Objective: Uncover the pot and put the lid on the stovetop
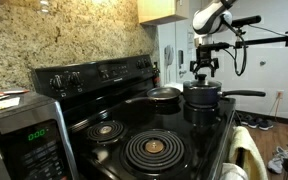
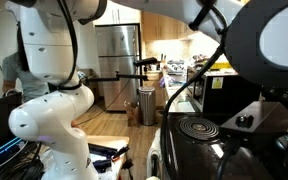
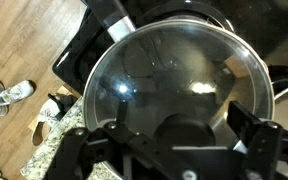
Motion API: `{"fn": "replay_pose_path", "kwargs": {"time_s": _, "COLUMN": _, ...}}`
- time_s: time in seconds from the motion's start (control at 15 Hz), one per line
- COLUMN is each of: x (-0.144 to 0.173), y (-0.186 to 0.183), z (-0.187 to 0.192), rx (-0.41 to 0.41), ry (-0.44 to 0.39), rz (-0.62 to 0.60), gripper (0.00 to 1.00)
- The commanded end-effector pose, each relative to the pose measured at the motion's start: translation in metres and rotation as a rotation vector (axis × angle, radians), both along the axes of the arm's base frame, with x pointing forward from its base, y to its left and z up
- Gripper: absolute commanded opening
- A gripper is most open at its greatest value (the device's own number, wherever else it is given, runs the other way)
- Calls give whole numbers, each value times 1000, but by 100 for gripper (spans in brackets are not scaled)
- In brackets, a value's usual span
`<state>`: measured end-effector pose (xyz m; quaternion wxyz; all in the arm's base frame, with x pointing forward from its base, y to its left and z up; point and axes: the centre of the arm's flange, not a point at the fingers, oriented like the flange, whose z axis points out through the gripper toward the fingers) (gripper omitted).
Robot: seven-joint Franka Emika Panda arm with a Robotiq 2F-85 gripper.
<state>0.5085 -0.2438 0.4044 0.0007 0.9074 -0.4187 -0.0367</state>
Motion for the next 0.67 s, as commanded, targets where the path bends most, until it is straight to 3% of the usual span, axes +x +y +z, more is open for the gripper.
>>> {"fn": "replay_pose_path", "kwargs": {"time_s": 0.0, "x": -7, "y": -1, "z": -7, "rx": 27, "ry": -9, "rz": 4, "gripper": 100}}
{"fn": "replay_pose_path", "kwargs": {"time_s": 0.27, "x": -2, "y": -1, "z": -4, "rx": 19, "ry": -43, "rz": 26, "gripper": 98}}
{"fn": "replay_pose_path", "kwargs": {"time_s": 0.4, "x": 0, "y": -1, "z": -5, "rx": 17, "ry": -53, "rz": 40, "gripper": 73}}
{"fn": "replay_pose_path", "kwargs": {"time_s": 0.6, "x": 0, "y": -2, "z": -6, "rx": 16, "ry": -61, "rz": 65, "gripper": 55}}
